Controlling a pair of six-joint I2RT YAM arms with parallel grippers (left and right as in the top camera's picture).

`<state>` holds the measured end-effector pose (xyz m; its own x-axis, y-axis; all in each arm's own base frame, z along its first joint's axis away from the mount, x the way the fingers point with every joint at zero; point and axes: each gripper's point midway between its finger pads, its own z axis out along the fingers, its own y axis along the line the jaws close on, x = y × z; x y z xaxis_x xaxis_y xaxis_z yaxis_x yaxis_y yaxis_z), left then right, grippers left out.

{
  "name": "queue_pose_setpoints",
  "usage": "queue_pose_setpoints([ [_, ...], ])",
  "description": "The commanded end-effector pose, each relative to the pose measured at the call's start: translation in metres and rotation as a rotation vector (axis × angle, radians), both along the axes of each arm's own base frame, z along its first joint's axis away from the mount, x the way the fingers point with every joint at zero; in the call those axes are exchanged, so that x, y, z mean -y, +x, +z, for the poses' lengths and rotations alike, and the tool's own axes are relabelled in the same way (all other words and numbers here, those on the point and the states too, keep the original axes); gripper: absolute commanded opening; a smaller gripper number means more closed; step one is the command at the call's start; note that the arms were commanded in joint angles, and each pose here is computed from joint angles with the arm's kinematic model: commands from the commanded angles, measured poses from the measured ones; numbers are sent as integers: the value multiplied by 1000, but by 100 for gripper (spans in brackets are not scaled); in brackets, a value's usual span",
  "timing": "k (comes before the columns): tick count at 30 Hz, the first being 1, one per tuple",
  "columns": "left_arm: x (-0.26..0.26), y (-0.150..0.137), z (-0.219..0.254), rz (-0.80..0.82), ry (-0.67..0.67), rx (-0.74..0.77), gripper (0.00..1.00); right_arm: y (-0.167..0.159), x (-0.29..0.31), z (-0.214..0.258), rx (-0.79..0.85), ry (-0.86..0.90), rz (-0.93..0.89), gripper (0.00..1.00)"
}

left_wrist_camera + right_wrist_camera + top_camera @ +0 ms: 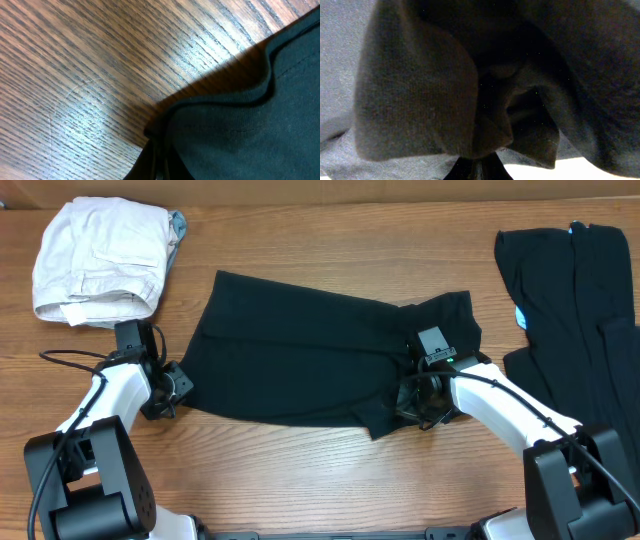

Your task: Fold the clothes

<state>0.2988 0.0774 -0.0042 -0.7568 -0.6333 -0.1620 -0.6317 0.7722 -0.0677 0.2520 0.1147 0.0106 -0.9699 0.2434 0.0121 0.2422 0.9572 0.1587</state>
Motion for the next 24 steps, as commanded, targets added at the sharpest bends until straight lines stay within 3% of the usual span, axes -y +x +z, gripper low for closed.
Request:
queue_pose_setpoints([
  [1, 2, -24, -28, 2, 0, -104, 4, 10, 4, 9, 18, -12, -19, 4],
  [7, -1, -14, -14, 2, -1, -102, 4, 19, 18, 51, 35, -11, -42, 4],
  [13, -6, 6, 29, 2, -5, -118, 4, 14, 28, 108, 102, 4, -45, 4],
  [17, -7, 15, 56, 0, -14, -122, 4, -2, 31, 139, 151, 23, -45, 4],
  [24, 2, 7, 89, -87, -55, -175, 4, -50, 38, 174, 177, 61, -48, 4],
])
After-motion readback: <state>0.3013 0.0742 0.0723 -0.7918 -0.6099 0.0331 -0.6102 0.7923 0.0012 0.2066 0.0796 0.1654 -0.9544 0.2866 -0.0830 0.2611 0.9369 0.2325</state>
